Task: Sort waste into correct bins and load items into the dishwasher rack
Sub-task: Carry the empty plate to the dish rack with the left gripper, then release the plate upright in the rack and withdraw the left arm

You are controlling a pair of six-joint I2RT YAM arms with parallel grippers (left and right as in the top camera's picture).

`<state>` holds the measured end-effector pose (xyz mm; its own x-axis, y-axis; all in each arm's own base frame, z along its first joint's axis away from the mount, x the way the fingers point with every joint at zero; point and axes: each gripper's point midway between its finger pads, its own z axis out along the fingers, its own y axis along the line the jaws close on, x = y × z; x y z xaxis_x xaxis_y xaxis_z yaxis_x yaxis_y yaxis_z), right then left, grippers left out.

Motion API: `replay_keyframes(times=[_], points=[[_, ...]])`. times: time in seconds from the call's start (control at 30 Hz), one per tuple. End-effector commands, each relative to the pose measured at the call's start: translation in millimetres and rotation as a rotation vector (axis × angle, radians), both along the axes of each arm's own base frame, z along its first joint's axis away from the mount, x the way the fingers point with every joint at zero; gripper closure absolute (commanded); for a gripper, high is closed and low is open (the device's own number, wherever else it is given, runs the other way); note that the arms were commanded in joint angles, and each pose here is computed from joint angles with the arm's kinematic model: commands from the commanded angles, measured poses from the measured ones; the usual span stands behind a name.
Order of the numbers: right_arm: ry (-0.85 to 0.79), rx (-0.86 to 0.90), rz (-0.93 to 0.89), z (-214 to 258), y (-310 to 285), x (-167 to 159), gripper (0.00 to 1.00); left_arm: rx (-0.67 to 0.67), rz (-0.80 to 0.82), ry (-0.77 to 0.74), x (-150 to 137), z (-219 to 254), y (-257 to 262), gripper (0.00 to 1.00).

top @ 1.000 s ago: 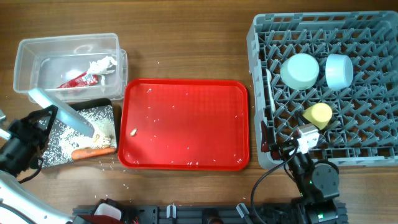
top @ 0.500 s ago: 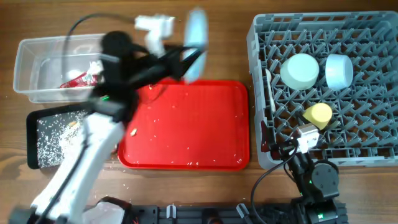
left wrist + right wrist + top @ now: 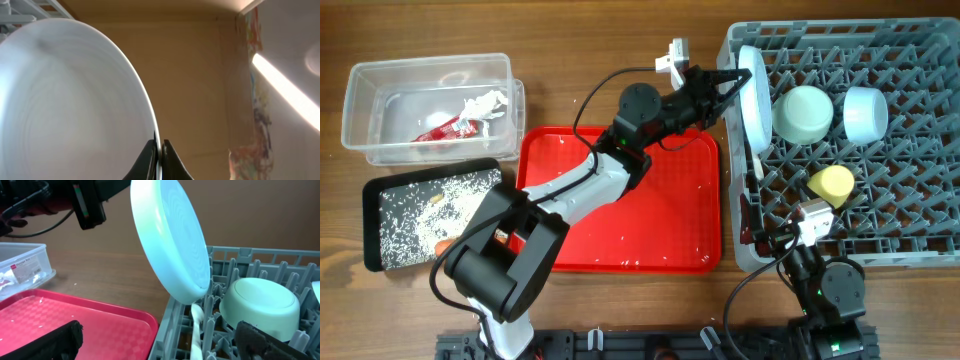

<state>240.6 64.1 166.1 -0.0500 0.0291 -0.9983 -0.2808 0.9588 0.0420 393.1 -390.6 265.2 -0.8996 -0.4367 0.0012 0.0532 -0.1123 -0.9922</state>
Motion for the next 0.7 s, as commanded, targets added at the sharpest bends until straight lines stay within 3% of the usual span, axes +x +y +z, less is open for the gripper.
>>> replay_keyframes(times=[0.0,0.1,0.13,0.17,0.23,0.43,0.57,0.67], points=[[-0.01,-0.01,0.0,1,0,0,0.0,0.052,0.064,0.118,12,-24,5,0.94],[-0.01,-0.01,0.0,1,0,0,0.0,0.184,0.093,0.009,16,-40,7,0.89],[-0.01,-0.01,0.0,1,0,0,0.0,0.219,0.1,-0.047,17,-41,9,0.72],[-0.01,-0.011,0.0,1,0,0,0.0,0.236,0.1,-0.071,18,-40,12,0.29],[-0.011,-0.01,0.0,2,0,0,0.0,0.28,0.103,-0.086,21,-38,24,0.01],[-0.01,-0.01,0.0,1,0,0,0.0,0.613,0.169,-0.137,20,-8,112,0.01],[-0.01,-0.01,0.0,1,0,0,0.0,1.002,0.225,-0.241,-21,19,205,0.01],[-0.01,-0.01,0.0,1,0,0,0.0,1.142,0.275,-0.279,-64,41,245,0.0]])
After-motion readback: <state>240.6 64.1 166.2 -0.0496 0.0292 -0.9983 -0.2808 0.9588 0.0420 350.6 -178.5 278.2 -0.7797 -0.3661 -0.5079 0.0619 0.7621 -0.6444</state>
